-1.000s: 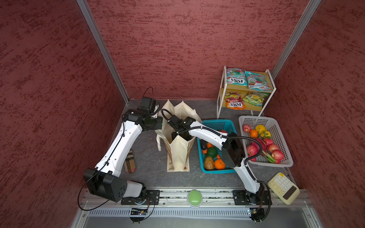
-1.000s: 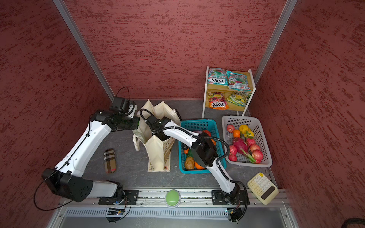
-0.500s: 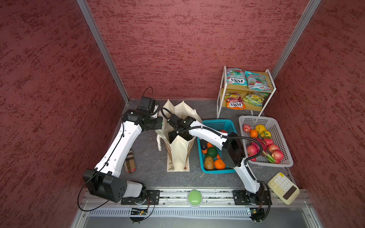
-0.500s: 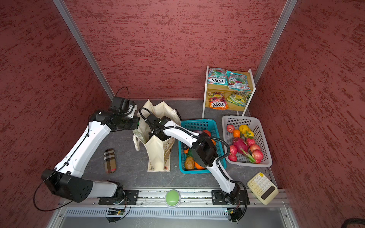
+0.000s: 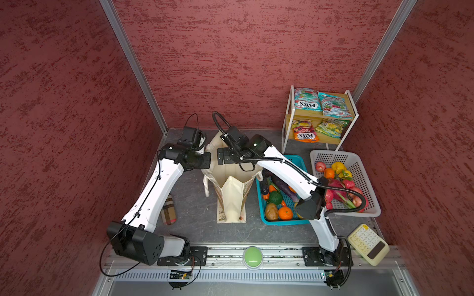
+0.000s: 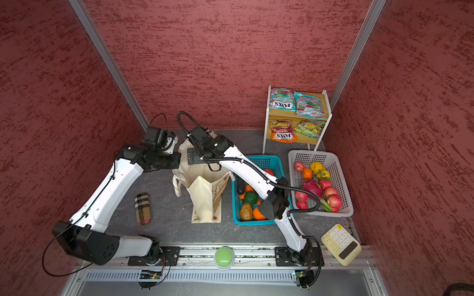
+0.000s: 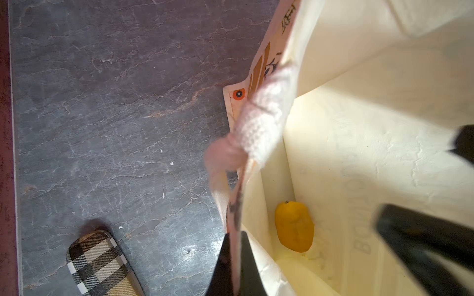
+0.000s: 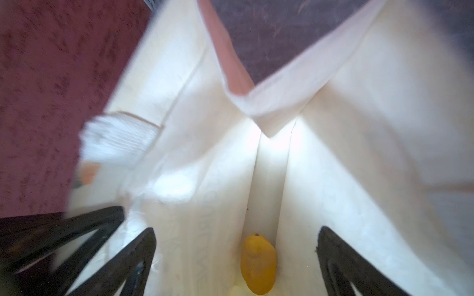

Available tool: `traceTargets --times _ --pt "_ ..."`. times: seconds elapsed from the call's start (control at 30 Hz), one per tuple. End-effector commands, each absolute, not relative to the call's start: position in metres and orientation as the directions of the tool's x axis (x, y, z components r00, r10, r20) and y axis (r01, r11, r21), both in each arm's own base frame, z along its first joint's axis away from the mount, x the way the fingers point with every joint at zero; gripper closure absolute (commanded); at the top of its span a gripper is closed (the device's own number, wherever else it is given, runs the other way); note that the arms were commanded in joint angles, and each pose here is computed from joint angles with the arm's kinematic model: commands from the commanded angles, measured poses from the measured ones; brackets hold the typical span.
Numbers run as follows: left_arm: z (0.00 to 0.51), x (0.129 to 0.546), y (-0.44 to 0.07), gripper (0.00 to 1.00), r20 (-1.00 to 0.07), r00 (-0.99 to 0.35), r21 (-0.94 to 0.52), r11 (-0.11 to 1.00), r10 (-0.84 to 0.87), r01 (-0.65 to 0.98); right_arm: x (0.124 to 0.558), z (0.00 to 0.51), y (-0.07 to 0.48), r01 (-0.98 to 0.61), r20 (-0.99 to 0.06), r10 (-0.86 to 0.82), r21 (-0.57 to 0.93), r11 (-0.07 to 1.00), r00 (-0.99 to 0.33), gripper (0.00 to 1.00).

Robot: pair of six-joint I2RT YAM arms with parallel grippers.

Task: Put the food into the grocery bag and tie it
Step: 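Lift the right gripper out of the bag and move over the teal basket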

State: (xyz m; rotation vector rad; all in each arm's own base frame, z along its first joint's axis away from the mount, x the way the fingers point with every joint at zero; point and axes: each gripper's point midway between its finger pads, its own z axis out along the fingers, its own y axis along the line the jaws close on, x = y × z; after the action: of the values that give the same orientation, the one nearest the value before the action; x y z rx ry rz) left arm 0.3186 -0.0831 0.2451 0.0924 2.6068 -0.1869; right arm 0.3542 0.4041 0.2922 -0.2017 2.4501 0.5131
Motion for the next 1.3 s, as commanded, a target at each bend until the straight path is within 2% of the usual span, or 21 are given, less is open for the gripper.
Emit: traceTargets --times 0.0,0.23,0.4,0.57,0.87,1.03,1.27 --pt "0.250 0.316 -0.086 1.00 -0.520 -0.854 -0.140 0.984 0.023 0.111 0.349 0.343 0.378 -0.226 -0.679 0.058 0.322 0.919 -0.732 0.01" --pt "0.252 0.315 -0.086 1.00 -0.522 -0.853 -0.150 0.983 0.015 0.109 0.340 0.408 0.335 -0.184 -0.770 0.160 0.339 0.922 -0.617 0.01" --pt "0.253 0.315 -0.087 1.00 -0.524 -0.852 -0.153 0.982 0.015 0.111 0.331 0.412 0.281 -0.074 -0.812 0.163 0.245 0.967 -0.560 0.01" --pt "0.252 0.316 -0.088 1.00 -0.521 -0.853 -0.154 0.982 0.015 0.112 0.319 0.367 0.233 0.053 -0.770 0.211 0.225 0.973 -0.602 0.01" --pt "0.250 0.319 -0.089 1.00 -0.519 -0.854 -0.150 0.982 0.020 0.115 0.280 0.255 0.172 0.312 -0.550 0.506 0.410 0.857 -0.665 0.07" --pt "0.249 0.321 -0.091 1.00 -0.521 -0.853 -0.152 0.981 0.022 0.118 0.261 0.197 0.168 0.399 -0.426 0.576 0.437 0.806 -0.698 0.08" --pt "0.249 0.320 -0.091 1.00 -0.521 -0.853 -0.149 0.981 0.028 0.123 0.252 0.145 0.182 0.428 -0.302 0.587 0.453 0.782 -0.751 0.09"
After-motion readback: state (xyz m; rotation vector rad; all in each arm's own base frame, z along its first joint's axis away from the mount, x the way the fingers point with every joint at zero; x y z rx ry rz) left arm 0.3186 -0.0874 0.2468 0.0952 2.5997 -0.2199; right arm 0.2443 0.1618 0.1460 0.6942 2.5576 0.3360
